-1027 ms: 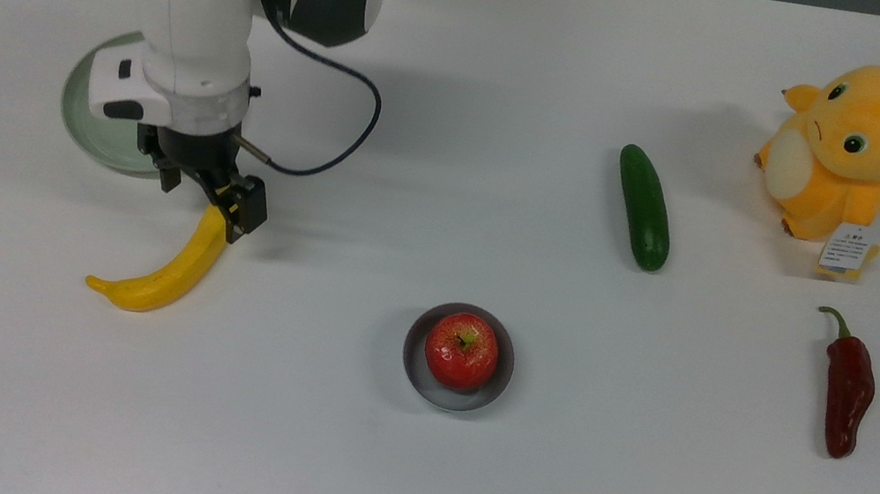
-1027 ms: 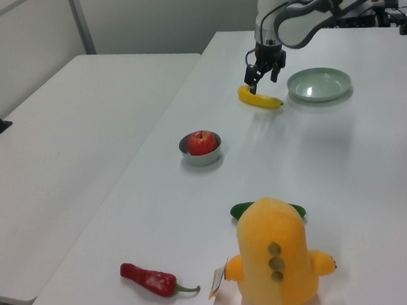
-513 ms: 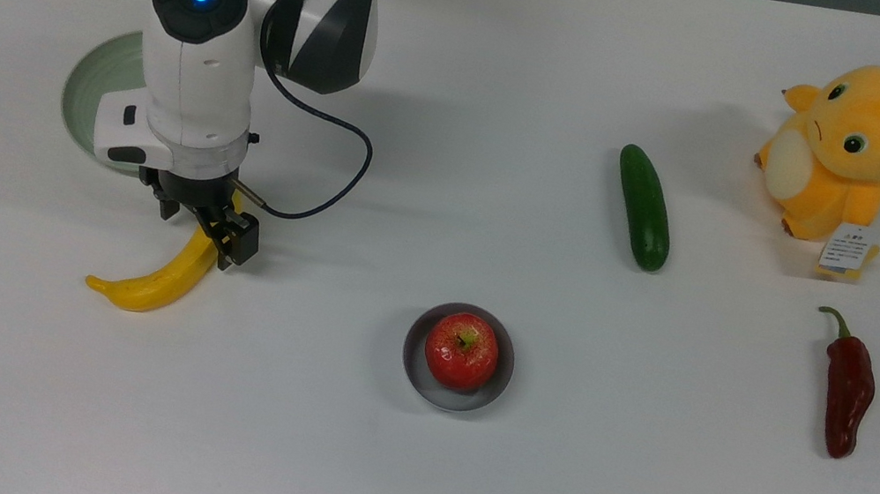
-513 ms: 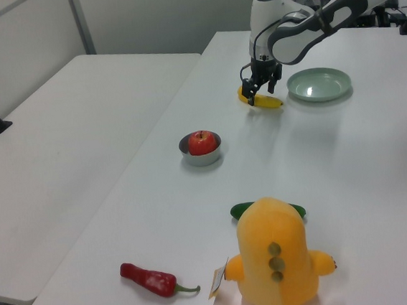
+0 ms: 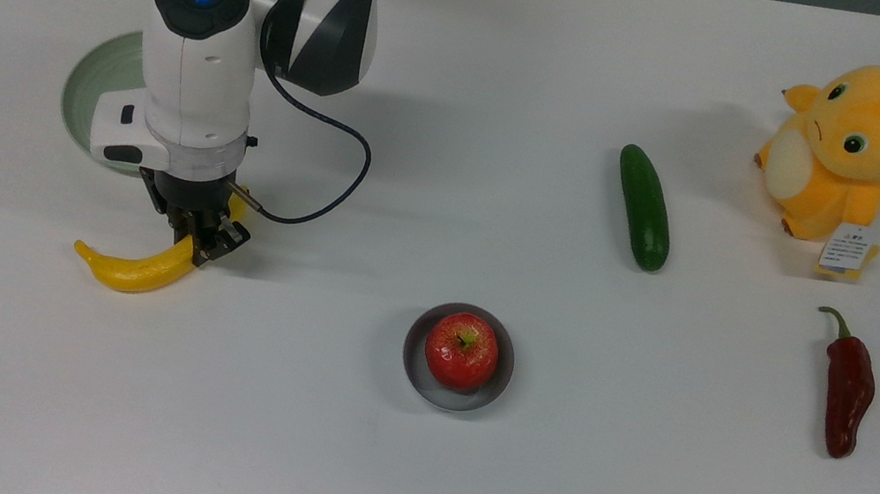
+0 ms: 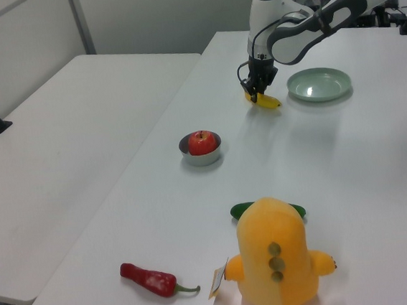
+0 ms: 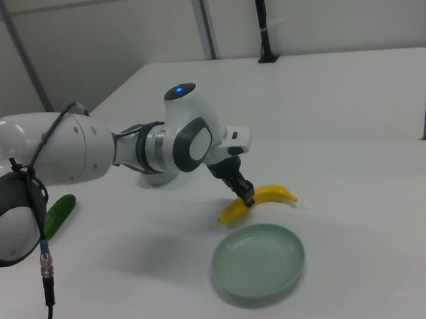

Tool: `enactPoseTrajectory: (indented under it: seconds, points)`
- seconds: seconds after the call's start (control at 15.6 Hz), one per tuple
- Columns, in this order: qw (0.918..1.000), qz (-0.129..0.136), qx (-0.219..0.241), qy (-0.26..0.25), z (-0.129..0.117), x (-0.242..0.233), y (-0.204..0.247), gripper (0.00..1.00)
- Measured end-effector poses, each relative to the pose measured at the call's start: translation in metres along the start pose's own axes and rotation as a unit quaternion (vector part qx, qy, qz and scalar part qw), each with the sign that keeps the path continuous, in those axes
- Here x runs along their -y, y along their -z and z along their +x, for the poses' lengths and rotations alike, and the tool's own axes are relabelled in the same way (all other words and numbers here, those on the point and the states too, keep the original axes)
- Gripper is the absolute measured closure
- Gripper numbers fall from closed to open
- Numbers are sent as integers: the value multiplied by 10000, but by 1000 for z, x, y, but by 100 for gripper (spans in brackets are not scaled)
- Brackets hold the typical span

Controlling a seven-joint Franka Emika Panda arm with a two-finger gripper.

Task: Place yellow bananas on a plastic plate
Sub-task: 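Lift the banana and carry it over the pale green plate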

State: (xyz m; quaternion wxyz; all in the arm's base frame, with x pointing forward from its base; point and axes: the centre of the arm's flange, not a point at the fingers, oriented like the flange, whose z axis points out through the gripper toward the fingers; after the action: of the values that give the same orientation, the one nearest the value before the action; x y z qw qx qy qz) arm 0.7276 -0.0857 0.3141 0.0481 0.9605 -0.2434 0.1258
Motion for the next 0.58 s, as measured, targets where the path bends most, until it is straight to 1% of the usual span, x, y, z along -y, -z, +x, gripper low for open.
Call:
enactPoseTrajectory:
  seconds: [0.32, 0.45, 0.58]
  points:
    - [10000, 10, -27, -11, 2, 0, 2, 73]
    - [9999, 30, -97, -56, 8, -3, 9, 73]
    - [9996, 64, -227, -127, 17, -10, 25, 73]
